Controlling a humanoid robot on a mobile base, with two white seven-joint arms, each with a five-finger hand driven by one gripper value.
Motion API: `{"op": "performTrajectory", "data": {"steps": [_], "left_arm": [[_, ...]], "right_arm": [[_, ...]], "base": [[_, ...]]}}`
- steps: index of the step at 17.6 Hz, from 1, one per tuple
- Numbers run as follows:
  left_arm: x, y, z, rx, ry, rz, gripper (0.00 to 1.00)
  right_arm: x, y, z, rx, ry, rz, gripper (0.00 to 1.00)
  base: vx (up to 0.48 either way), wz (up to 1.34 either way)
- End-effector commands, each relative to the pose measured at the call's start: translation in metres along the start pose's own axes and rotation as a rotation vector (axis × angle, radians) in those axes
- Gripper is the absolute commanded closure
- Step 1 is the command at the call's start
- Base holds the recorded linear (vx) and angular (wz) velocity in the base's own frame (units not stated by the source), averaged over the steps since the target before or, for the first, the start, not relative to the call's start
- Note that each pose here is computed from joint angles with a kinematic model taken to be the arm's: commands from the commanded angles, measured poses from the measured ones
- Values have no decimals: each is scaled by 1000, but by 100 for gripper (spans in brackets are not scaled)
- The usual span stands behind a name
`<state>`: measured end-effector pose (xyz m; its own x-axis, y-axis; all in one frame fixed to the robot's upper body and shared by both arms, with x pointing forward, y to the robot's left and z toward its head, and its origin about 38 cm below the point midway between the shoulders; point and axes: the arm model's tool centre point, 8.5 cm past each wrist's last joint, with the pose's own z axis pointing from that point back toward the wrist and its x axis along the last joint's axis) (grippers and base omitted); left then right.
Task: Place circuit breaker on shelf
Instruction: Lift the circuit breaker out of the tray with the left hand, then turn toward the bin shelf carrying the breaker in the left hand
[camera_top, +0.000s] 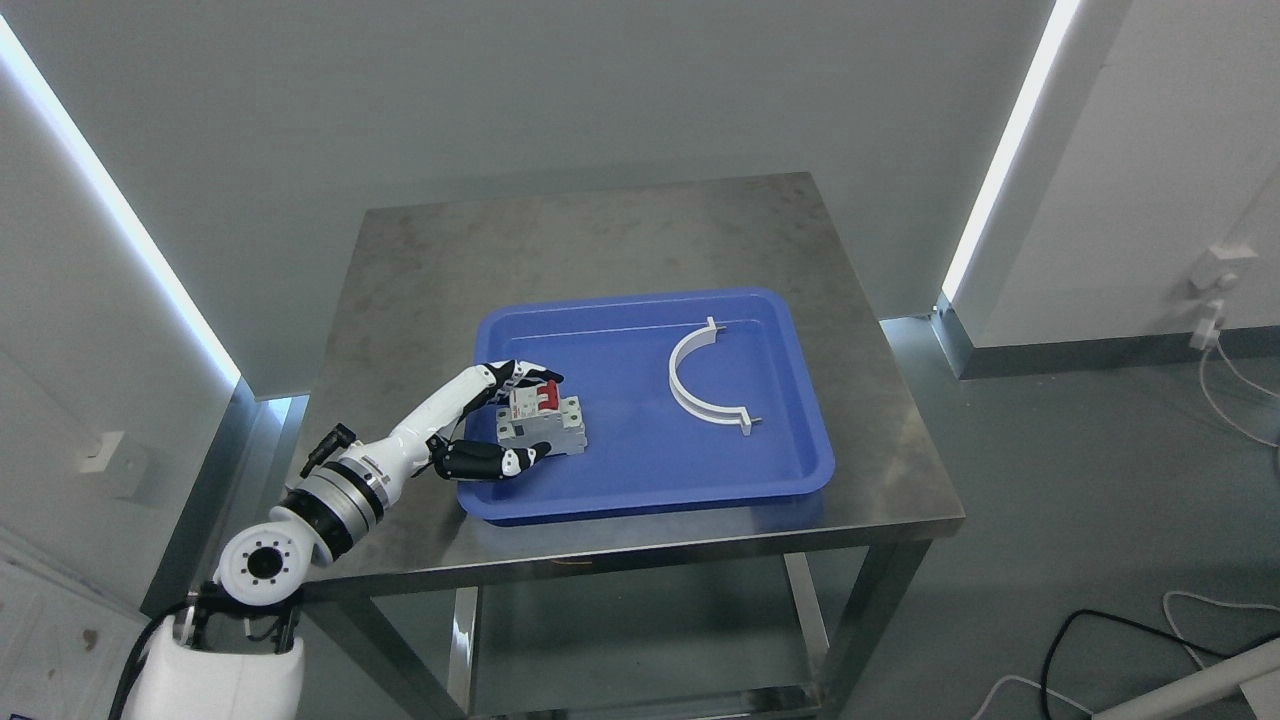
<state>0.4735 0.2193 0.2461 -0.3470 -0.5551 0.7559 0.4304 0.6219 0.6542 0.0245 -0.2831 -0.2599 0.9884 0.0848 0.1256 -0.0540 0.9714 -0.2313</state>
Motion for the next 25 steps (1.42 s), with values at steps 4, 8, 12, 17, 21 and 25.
{"op": "performTrajectory", "data": {"steps": [4, 8, 12, 17, 21, 25], "left_arm": [[-8, -4, -5, 25, -66, -23, 87], [29, 52, 1, 273, -288, -28, 92], [33, 83, 32, 694, -508, 184, 90], [23, 54, 71, 793, -509, 204, 89], [24, 24, 83, 666, -559, 125, 90], [19, 24, 93, 645, -563, 80, 90]], "right_arm": [[-6, -10, -1, -13, 56, 31, 0], [-6, -10, -1, -13, 56, 31, 0], [-6, -10, -1, -13, 56, 31, 0], [-6, -10, -1, -13, 56, 31, 0], [-6, -10, -1, -13, 56, 31, 0], [-6, -10, -1, -13, 56, 31, 0]], "base": [[1, 4], [5, -13], [11, -3], [-43, 8], [-222, 9], [-387, 71]]}}
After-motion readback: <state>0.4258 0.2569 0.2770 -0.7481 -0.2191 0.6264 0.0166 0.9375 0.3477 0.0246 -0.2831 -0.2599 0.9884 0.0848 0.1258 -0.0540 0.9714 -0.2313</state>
